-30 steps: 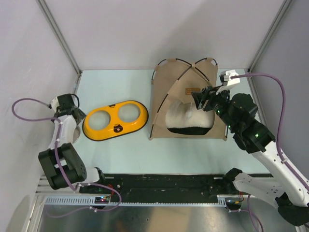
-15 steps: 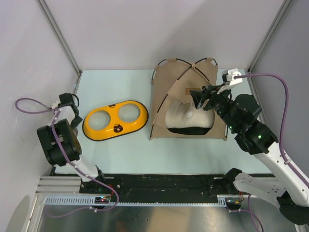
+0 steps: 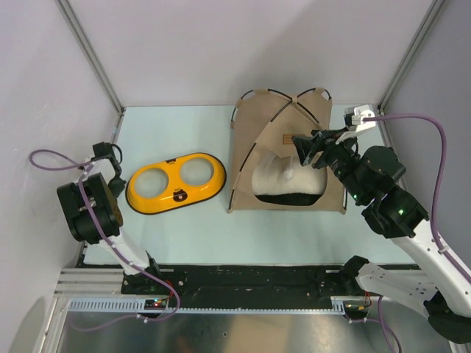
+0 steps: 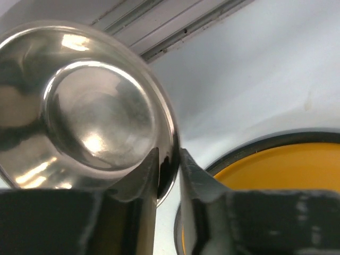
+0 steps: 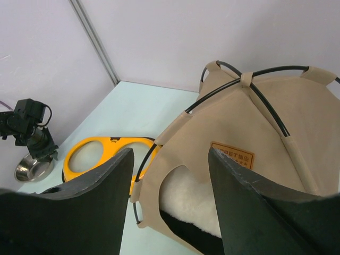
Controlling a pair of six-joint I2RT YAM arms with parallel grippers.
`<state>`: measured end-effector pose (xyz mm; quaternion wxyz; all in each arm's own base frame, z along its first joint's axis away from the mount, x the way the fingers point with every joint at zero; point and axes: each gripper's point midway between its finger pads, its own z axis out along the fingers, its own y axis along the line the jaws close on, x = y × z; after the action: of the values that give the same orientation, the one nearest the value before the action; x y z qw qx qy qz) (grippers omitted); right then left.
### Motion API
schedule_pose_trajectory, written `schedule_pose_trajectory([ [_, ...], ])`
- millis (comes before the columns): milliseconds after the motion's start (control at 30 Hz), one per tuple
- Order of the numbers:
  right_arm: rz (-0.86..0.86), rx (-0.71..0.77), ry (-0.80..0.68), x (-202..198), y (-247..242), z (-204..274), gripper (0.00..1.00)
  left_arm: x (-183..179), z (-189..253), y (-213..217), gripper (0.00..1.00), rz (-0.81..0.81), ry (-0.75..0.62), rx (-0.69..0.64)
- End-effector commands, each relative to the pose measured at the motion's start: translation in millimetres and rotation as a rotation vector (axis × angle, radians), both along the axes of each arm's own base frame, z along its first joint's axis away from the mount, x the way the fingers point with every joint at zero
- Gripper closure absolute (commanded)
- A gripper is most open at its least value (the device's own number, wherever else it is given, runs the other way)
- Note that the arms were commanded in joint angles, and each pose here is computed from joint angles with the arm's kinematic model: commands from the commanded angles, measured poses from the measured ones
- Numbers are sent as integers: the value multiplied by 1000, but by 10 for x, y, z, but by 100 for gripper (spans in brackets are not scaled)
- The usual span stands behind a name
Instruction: Set up the pet tent
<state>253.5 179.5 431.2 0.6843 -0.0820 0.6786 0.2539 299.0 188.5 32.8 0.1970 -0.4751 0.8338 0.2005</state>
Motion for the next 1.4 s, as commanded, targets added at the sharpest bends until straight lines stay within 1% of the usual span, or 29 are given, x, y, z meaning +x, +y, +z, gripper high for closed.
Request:
schedule_pose_trajectory([
  [0, -6, 41, -68, -42, -31, 294, 37, 101, 105, 56, 85, -4, -46, 14],
  [67, -2, 39, -66, -43, -14, 287, 37, 90, 149, 50, 94, -7, -55, 21],
  [133, -2, 36, -65, -38, -4, 280, 37, 72, 206, 32, 98, -5, -68, 29],
  [367, 50, 12, -40, -31, 184, 178, 37, 87, 634, -241, 100, -52, -176, 62],
  [467, 80, -17, -12, -31, 315, 66, 37, 66, 827, -483, 100, -99, -237, 61],
  [633, 133, -74, 49, -67, 589, -193, 37, -97, 960, -941, 100, -172, -330, 12],
  [767, 183, -98, 91, -131, 819, -369, 37, -201, 1001, -1340, 100, -256, -383, -49],
  [900, 239, -112, 129, -218, 1030, -522, 37, -267, 1083, -1869, 100, -402, -442, -142],
  [1033, 302, -129, 172, -319, 1235, -698, 37, -352, 1104, -2330, 100, -494, -472, -248],
  [1133, 367, -143, 190, -447, 1415, -855, 36, -386, 1118, -2593, 100, -518, -485, -331],
  [1233, 417, -159, 204, -576, 1605, -1036, 35, -402, 1131, -2768, 100, -487, -496, -425],
  [1367, 490, -192, 230, -772, 1908, -1324, 35, -360, 1244, -2917, 100, -444, -521, -517],
])
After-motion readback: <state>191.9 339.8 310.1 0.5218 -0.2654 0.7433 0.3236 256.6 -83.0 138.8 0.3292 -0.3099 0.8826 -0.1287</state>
